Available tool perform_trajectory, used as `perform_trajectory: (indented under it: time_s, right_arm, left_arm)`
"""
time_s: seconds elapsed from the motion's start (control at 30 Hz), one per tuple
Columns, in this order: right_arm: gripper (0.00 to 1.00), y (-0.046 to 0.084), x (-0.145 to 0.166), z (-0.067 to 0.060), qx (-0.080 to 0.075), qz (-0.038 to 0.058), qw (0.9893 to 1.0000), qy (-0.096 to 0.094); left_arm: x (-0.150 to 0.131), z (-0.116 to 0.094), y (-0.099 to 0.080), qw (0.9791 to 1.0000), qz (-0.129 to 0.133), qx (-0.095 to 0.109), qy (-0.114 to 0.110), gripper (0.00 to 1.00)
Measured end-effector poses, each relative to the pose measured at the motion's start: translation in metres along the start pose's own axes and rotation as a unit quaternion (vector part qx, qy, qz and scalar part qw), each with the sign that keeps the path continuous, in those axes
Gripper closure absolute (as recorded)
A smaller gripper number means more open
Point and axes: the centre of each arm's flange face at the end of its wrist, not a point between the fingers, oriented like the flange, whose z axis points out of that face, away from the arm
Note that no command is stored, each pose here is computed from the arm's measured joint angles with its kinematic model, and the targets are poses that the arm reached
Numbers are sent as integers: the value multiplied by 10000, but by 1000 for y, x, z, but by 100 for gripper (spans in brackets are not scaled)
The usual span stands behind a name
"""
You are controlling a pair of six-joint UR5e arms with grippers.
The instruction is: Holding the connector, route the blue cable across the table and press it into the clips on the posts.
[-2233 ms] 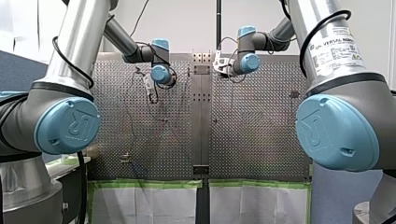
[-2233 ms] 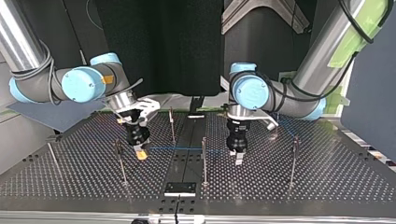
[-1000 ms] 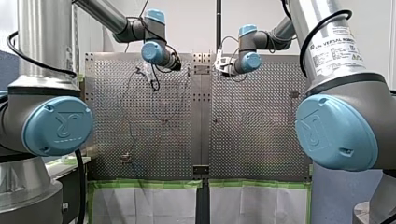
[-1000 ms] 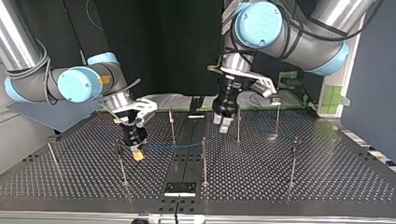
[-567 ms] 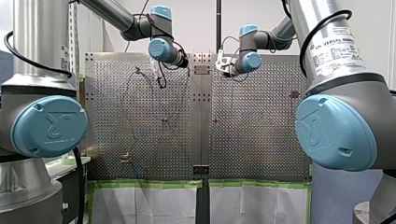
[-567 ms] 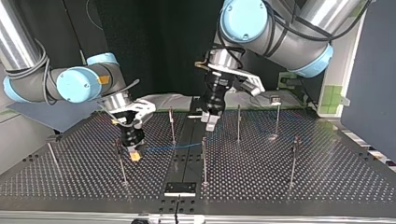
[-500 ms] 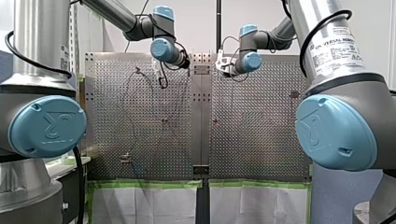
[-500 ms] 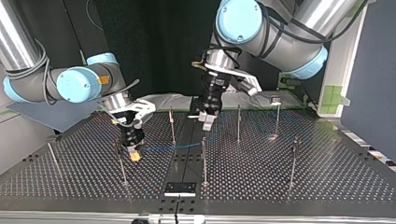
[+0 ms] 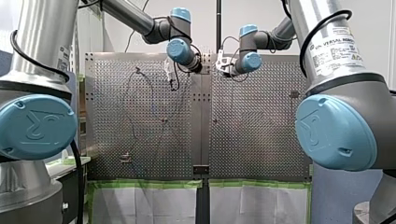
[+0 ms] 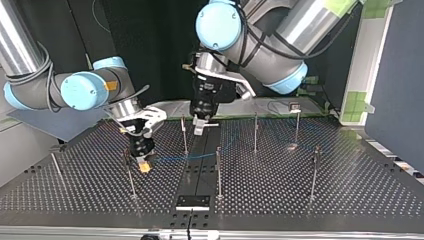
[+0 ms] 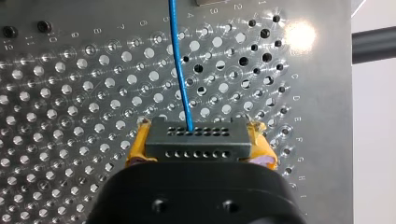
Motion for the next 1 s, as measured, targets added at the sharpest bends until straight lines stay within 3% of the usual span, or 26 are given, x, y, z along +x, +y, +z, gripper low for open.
perform_trajectory:
  time_s: [0.27, 0.4, 0.6, 1.0]
  right_arm:
    - [100, -1, 0, 0, 7, 0, 10000, -1]
    - [100, -2, 0, 0, 15, -1, 10000, -2]
    - [100, -4, -1, 0, 32, 2, 10000, -10]
    - [100, -5, -1, 0, 34, -2, 10000, -10]
  left_arm:
    - [7, 10, -25, 9999, -26, -75, -71, 0]
    - [-4, 24, -18, 9992, -68, -313, -235, 0]
    - [-3, 37, -4, 9983, -55, -536, -240, 0]
    - [-5, 44, -4, 9987, -135, -344, -340, 0]
